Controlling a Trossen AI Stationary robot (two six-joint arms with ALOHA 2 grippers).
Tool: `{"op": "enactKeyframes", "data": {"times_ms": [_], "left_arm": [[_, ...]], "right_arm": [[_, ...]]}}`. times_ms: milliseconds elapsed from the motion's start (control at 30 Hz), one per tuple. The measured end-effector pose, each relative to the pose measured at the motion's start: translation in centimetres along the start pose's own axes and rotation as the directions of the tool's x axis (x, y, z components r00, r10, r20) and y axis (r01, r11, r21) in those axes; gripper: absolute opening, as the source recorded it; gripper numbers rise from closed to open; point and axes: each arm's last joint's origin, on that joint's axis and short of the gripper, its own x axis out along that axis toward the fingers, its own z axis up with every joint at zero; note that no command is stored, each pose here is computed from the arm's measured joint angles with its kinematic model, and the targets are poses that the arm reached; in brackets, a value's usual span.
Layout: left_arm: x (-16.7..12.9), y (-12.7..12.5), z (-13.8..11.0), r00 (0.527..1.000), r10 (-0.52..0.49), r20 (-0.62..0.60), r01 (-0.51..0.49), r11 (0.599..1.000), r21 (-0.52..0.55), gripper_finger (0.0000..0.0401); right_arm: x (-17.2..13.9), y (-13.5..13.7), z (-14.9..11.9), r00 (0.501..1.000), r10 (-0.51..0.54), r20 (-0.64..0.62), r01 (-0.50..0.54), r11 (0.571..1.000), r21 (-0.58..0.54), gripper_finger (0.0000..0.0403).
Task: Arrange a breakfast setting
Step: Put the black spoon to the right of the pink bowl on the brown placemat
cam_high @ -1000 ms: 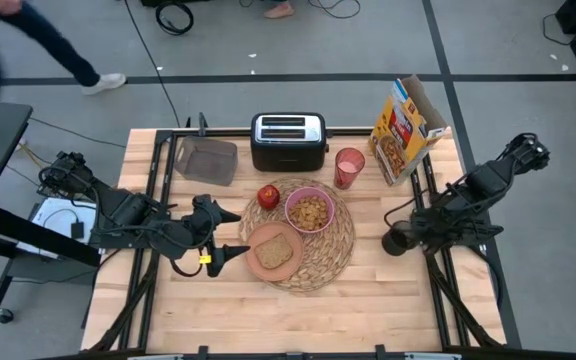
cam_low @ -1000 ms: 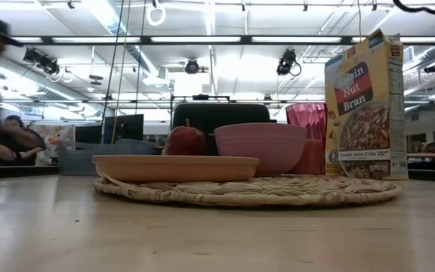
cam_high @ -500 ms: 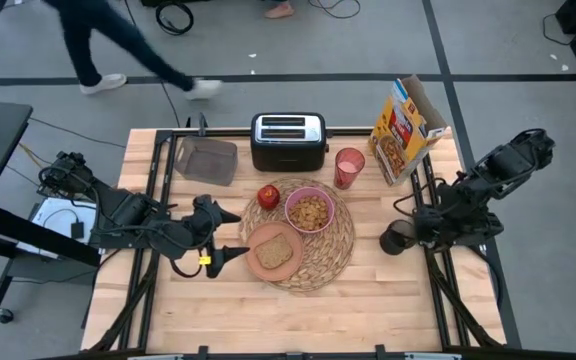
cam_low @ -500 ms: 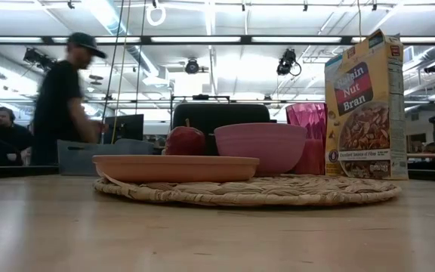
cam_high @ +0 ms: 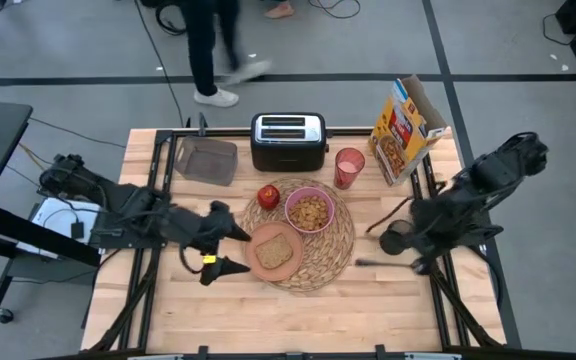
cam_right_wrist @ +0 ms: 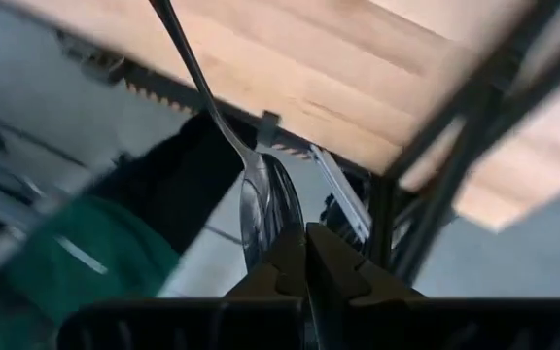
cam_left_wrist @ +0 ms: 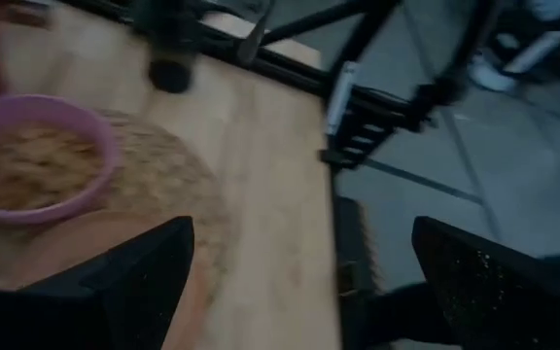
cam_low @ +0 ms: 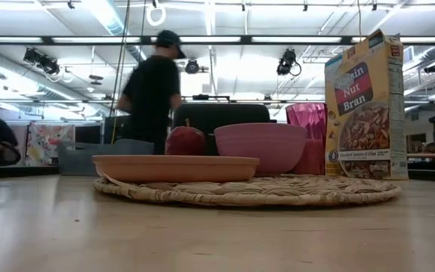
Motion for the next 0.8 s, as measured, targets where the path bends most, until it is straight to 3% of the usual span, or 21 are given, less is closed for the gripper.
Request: {"op": "enactKeyframes", "data": {"times_ms": [100, 233, 467, 567, 667, 800], "left_arm": [[0.9, 0.5, 0.5, 0.994, -0.098, -0.045, 0.097, 0.995, -0.022, 0.0389], [3.1, 0.9, 0.9, 0.976, -0.198, -0.096, 0.195, 0.980, -0.034, 0.0389], [8.3, 0.8, -0.2, 0.945, -0.276, -0.177, 0.276, 0.961, -0.025, 0.0389], [10.4, 0.8, -1.0, 0.943, -0.268, -0.199, 0.265, 0.963, -0.039, 0.0389], [12.2, 0.7, -1.8, 0.940, -0.263, -0.218, 0.255, 0.965, -0.064, 0.0389], [14.0, 0.6, -2.3, 0.939, -0.281, -0.197, 0.267, 0.959, -0.091, 0.0389]], "right_arm": [[1.5, 2.6, -0.2, 1.000, -0.028, 0.014, 0.030, 0.988, -0.152, 0.0002], [3.9, 5.5, -0.1, 0.994, -0.104, 0.032, 0.108, 0.941, -0.321, 0.0002], [7.1, 10.1, 0.3, 0.973, -0.139, 0.185, 0.220, 0.798, -0.560, 0.0002], [7.4, 11.9, 0.1, 0.964, -0.111, 0.243, 0.252, 0.679, -0.689, 0.0002], [7.5, 13.3, -0.2, 0.963, -0.095, 0.252, 0.266, 0.497, -0.826, 0.0002], [8.0, 14.6, -0.4, 0.941, -0.094, 0.326, 0.339, 0.277, -0.899, 0.0002]]}}
